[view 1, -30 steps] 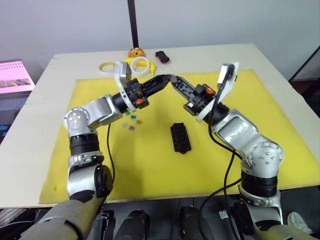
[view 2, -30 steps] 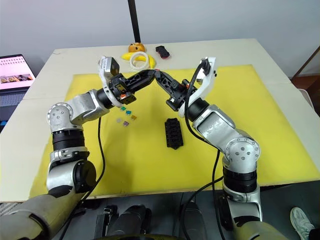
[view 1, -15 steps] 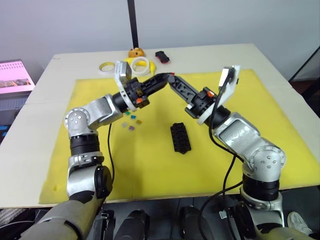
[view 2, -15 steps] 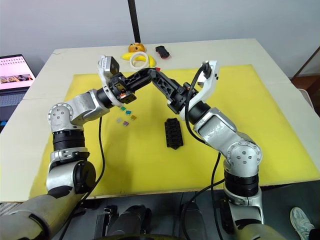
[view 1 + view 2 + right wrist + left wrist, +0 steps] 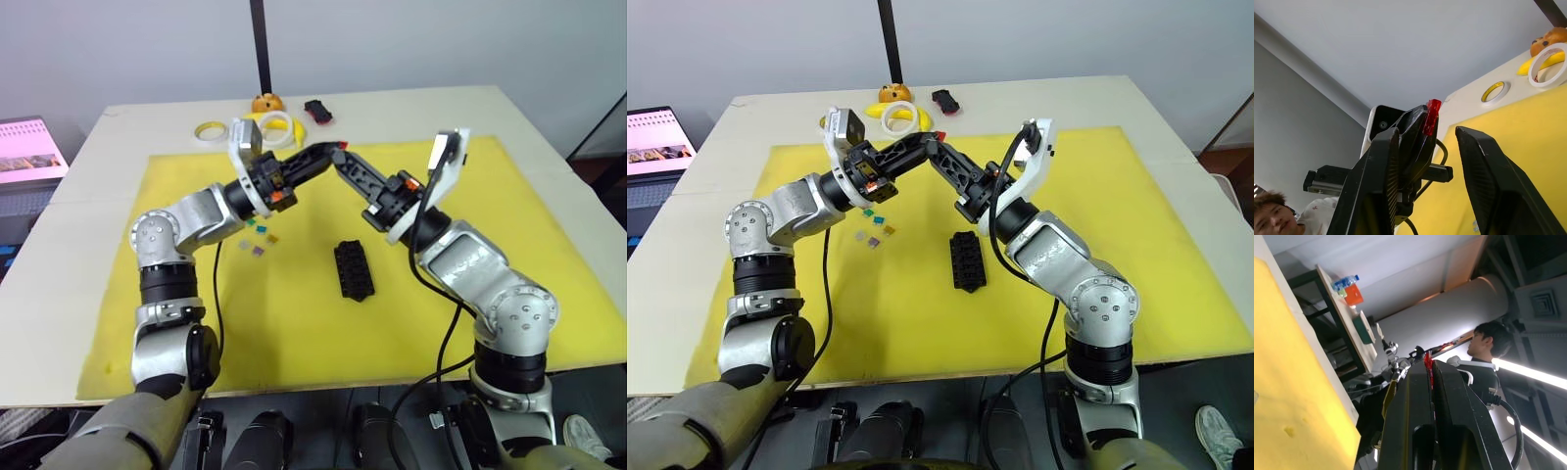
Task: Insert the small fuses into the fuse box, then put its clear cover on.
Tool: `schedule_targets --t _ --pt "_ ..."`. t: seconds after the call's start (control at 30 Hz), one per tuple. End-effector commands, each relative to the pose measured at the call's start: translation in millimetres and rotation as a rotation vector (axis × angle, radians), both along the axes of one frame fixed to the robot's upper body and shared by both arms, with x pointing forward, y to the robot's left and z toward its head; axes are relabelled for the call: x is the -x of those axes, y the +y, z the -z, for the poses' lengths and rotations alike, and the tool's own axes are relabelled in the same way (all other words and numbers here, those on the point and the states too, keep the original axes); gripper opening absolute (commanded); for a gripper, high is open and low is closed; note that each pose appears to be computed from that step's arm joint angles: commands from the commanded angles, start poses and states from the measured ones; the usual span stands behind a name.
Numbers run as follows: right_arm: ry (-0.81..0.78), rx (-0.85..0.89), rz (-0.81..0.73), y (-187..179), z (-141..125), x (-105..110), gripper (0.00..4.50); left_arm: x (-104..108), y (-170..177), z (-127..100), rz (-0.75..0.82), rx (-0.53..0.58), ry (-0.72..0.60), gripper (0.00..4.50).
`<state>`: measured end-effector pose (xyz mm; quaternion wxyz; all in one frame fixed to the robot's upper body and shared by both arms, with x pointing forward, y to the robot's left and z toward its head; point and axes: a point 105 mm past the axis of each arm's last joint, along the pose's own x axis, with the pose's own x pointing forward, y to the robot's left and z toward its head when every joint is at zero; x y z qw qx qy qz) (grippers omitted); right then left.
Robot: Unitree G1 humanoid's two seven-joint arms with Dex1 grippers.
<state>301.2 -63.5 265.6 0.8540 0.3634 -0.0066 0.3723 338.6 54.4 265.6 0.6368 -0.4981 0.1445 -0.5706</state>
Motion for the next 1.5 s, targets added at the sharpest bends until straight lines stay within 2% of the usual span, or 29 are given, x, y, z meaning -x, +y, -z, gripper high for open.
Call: schedule_targets --t 0.03,0.1,0.2,0.27,0.3,1.5 --pt "-0.050 -0.026 -0.004 0.5 -13.9 4.3 2.22 6.0 1.8 -10.1 0.008 0.019 -0.044 0.00" --pt "-0.050 -0.031 0.000 -0.3 -14.6 3.9 2.22 6.2 1.6 -10.1 0.009 0.021 -0.043 0.00" --pt "-0.051 -0.031 -0.001 -0.2 -14.7 4.2 1.31 6.4 0.9 -9.7 0.010 0.022 -0.042 0.00" --pt "-0.052 -0.033 -0.003 0.1 -15.2 4.6 0.38 6.6 0.3 -9.0 0.009 0.020 -0.041 0.00" --pt "-0.052 -0.032 -0.003 0.4 -15.2 4.6 0.33 6.6 0.2 -8.9 0.009 0.020 -0.041 0.00" --pt "-0.073 -0.012 -0.026 -3.2 -18.7 10.9 0.32 5.9 5.7 -8.3 0.018 0.019 -0.040 0.00"
